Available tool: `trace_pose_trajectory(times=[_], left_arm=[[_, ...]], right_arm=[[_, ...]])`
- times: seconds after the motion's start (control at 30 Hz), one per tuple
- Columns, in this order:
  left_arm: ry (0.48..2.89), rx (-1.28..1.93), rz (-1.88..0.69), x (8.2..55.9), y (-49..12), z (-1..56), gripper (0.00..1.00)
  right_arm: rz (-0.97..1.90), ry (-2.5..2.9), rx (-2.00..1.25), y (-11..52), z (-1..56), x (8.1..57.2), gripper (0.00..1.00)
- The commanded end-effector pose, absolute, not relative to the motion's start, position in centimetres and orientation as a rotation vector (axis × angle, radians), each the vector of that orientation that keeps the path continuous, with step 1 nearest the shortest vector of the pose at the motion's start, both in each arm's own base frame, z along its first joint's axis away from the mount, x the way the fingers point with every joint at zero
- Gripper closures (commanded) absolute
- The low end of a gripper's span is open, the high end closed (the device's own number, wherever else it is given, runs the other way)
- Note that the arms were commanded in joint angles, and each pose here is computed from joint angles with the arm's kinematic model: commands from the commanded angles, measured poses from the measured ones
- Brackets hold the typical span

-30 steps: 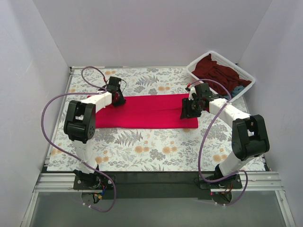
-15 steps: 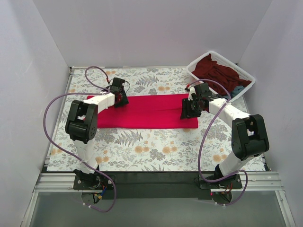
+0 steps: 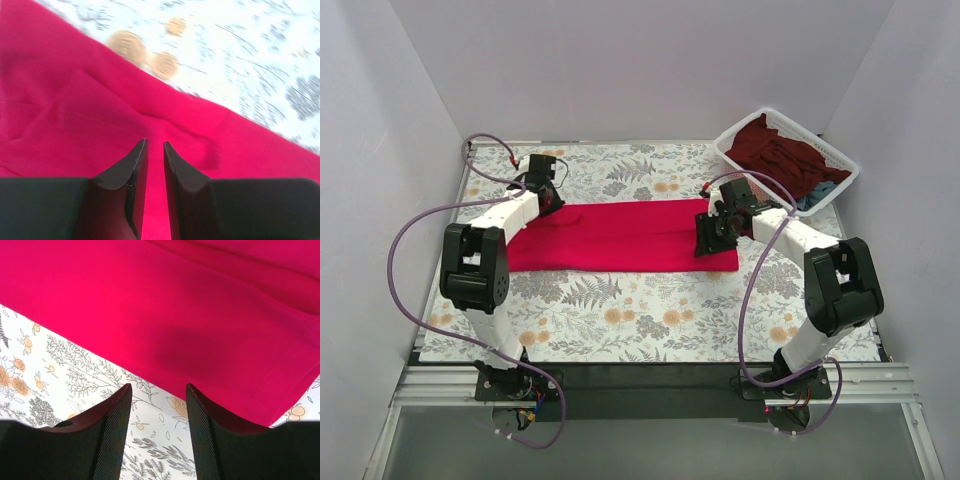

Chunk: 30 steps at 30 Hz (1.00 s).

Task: Fold and stack the t-shirts
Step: Fold the tshirt

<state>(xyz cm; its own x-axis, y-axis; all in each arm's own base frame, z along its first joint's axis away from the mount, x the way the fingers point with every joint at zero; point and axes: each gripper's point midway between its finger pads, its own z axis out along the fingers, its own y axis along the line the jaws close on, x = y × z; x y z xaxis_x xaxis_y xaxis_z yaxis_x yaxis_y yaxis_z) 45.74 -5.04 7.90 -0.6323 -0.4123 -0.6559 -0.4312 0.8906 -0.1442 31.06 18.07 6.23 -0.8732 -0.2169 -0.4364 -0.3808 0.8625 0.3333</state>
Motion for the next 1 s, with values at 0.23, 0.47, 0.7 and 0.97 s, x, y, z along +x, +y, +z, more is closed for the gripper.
trace_pose_trajectory(times=[0.23,0.47,0.7,0.97], left_arm=[[2.419,-0.653,0.120,46.0,-3.3,2.7,0.83],[2.469,-0.618,0.155,47.6,-3.3,-0.3,0.81],[2.504,-0.542,0.088,51.9,-5.1,-2.3,0.76],[2.507,-0.284,-0.042,55.9,-11.9,-3.7,0.64]], right_arm=[[0.494,2.649,-0.527,18.7,5.0,32.1,0.47],[0.410,2.801,-0.624,17.9,1.5,28.3,0.46],[0.542,3.009,-0.870,18.8,0.3,18.5,0.46],[0.779,2.962,-1.383,25.4,2.8,9.0,0.46]])
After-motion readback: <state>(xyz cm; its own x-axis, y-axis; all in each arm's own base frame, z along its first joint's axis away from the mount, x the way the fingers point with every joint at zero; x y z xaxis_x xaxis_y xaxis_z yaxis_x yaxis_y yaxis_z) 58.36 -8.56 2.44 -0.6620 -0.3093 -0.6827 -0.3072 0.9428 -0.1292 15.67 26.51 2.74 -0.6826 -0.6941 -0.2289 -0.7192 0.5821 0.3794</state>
